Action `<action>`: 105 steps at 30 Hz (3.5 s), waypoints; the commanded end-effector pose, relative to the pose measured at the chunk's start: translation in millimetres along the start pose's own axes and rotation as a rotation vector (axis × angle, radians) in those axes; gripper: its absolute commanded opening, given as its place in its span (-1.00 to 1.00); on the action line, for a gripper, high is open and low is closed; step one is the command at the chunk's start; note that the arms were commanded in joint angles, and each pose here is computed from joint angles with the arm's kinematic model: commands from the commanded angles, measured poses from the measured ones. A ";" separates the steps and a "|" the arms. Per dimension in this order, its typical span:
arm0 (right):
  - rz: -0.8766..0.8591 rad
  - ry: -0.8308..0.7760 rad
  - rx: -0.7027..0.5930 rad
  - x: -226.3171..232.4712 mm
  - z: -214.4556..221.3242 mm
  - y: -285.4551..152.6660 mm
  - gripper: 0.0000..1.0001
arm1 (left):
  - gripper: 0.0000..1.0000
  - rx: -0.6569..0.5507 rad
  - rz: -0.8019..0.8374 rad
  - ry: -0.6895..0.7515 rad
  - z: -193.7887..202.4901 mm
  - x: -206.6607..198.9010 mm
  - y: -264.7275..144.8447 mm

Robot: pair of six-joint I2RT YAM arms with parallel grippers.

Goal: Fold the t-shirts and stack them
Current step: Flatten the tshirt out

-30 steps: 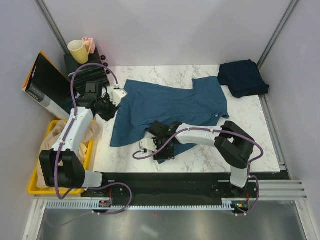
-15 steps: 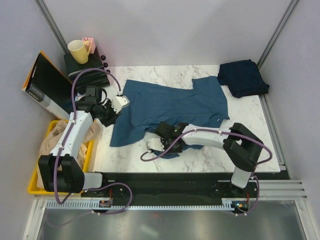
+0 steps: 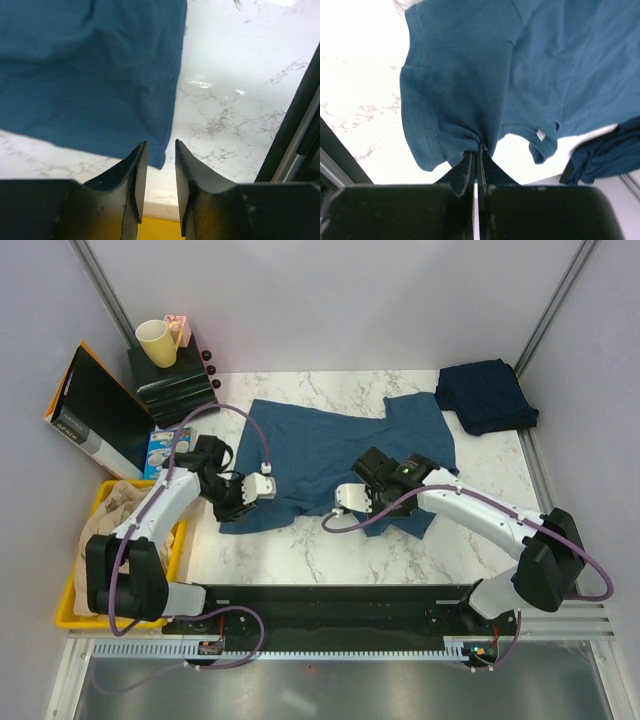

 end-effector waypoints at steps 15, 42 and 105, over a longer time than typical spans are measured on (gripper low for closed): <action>0.202 0.110 0.038 -56.2 20.8 -49.2 -1.00 | -0.26 0.202 -0.008 0.137 48.3 -13.0 54.7; 0.056 0.119 0.018 -30.9 38.3 -81.7 -1.00 | -0.96 0.083 0.026 0.170 2.0 -18.0 -21.0; 1.923 0.126 -0.172 -110.6 106.5 -443.2 -1.00 | -0.96 0.037 -1.620 0.559 -165.1 25.6 -420.1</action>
Point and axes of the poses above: each gripper's point midway between its finger pads, its own y axis out along the fingers, its own x axis along the line the jaws close on, z = x × y, the point moved 9 cm from there along -y, back along the fingers, and after that the axes turned 6 degrees about y, right-handed, at the moved point
